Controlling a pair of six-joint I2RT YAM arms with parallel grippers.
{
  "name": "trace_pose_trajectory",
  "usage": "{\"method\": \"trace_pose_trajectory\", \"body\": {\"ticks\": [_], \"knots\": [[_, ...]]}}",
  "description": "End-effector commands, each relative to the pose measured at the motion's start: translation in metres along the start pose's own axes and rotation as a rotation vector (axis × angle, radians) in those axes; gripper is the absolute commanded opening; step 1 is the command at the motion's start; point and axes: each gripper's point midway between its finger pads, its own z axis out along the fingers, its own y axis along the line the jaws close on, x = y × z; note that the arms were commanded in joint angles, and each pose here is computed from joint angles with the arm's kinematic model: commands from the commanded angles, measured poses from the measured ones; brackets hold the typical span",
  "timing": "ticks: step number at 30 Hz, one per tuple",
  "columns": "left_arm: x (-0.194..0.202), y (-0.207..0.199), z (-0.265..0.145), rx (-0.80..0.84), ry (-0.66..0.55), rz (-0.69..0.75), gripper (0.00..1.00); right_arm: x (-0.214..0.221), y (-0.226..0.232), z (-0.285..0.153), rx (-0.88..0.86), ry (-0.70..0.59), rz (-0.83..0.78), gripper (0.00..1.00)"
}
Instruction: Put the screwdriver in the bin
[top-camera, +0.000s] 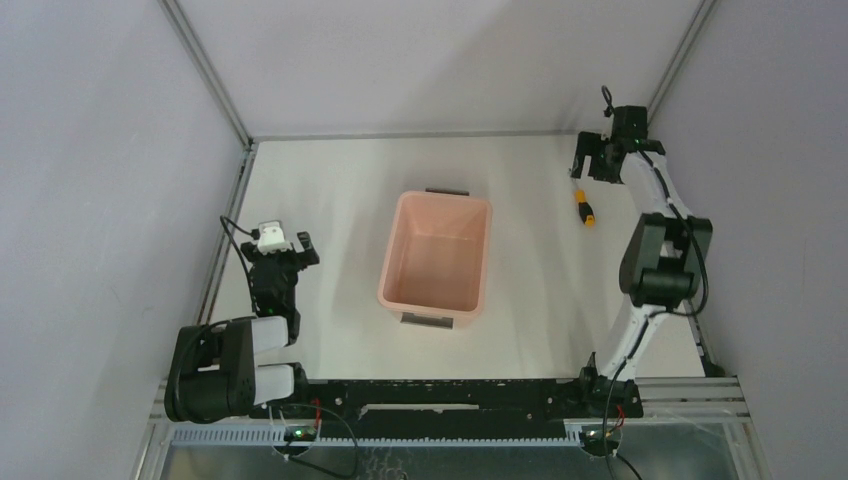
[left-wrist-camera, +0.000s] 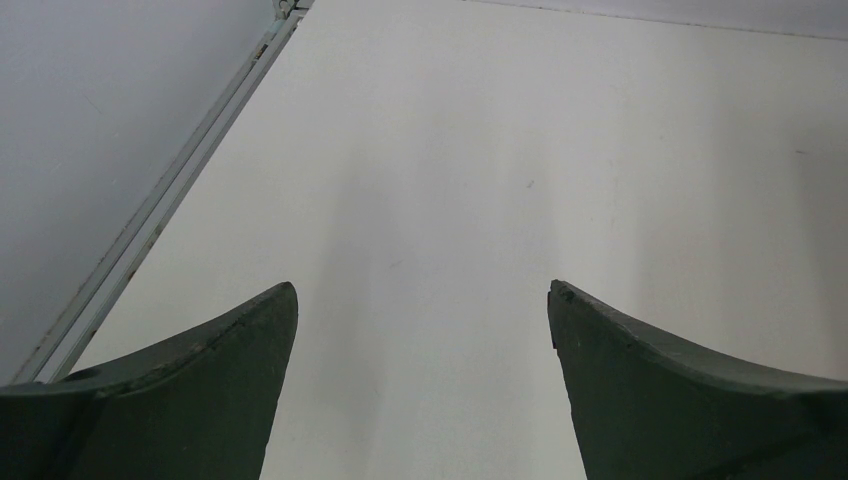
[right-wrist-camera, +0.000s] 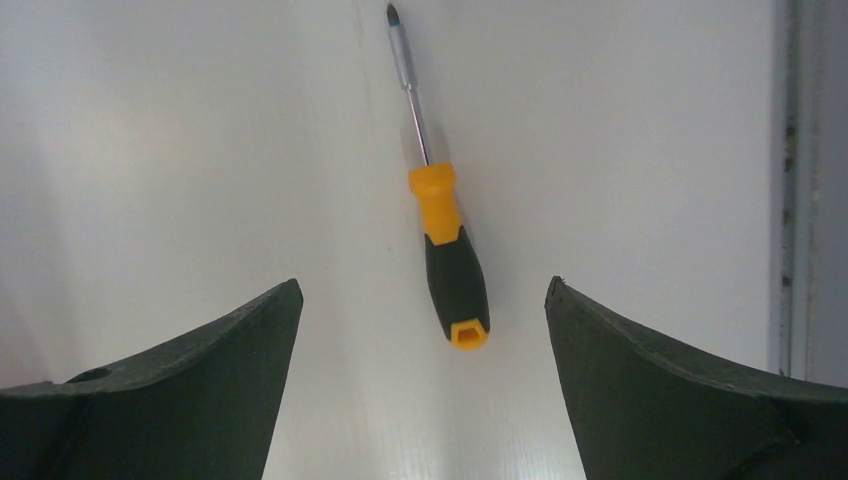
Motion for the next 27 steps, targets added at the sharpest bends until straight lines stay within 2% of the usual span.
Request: {"method": "trace_pose_trajectory", "body": {"ticks": [1, 7, 11, 12, 13, 14, 15, 16, 18, 23, 27], "knots": [[-0.025, -0.002, 0.009, 0.001, -0.072, -0.006, 1.0, 0.028, -0.004, 0.03, -0.008, 0.153, -0.038, 0.97], [-0.026, -0.003, 0.009, 0.003, -0.073, -0.006, 1.0, 0.064, -0.007, 0.068, 0.008, 0.273, -0.013, 0.9], [-0.026, -0.003, 0.009, 0.002, -0.073, -0.006, 1.0, 0.079, -0.013, 0.076, 0.044, 0.319, 0.0, 0.73], [-0.026, -0.002, 0.009, 0.001, -0.073, -0.006, 1.0, 0.079, -0.017, 0.074, 0.067, 0.322, 0.003, 0.66], [-0.026, -0.002, 0.009, 0.001, -0.072, -0.005, 1.0, 0.079, -0.019, 0.072, 0.082, 0.323, 0.008, 0.54], [-0.026, -0.003, 0.009, 0.002, -0.073, -0.006, 1.0, 0.076, -0.021, 0.069, 0.1, 0.317, 0.012, 0.33], [-0.025, -0.003, 0.009, 0.002, -0.072, -0.006, 1.0, 0.073, -0.025, 0.064, 0.124, 0.311, 0.018, 0.22], [-0.025, -0.003, 0.009, 0.002, -0.072, -0.006, 1.0, 0.068, -0.026, 0.057, 0.136, 0.302, 0.017, 0.14], [-0.026, -0.003, 0.009, 0.002, -0.073, -0.006, 1.0, 0.054, -0.027, 0.038, 0.153, 0.262, 0.04, 0.09], [-0.025, -0.002, 0.009, 0.001, -0.072, -0.006, 1.0, 0.022, -0.02, -0.02, 0.141, 0.163, 0.069, 0.07], [-0.025, -0.003, 0.009, 0.001, -0.072, -0.006, 1.0, 0.018, -0.009, -0.067, 0.112, 0.147, 0.132, 0.0]]}}
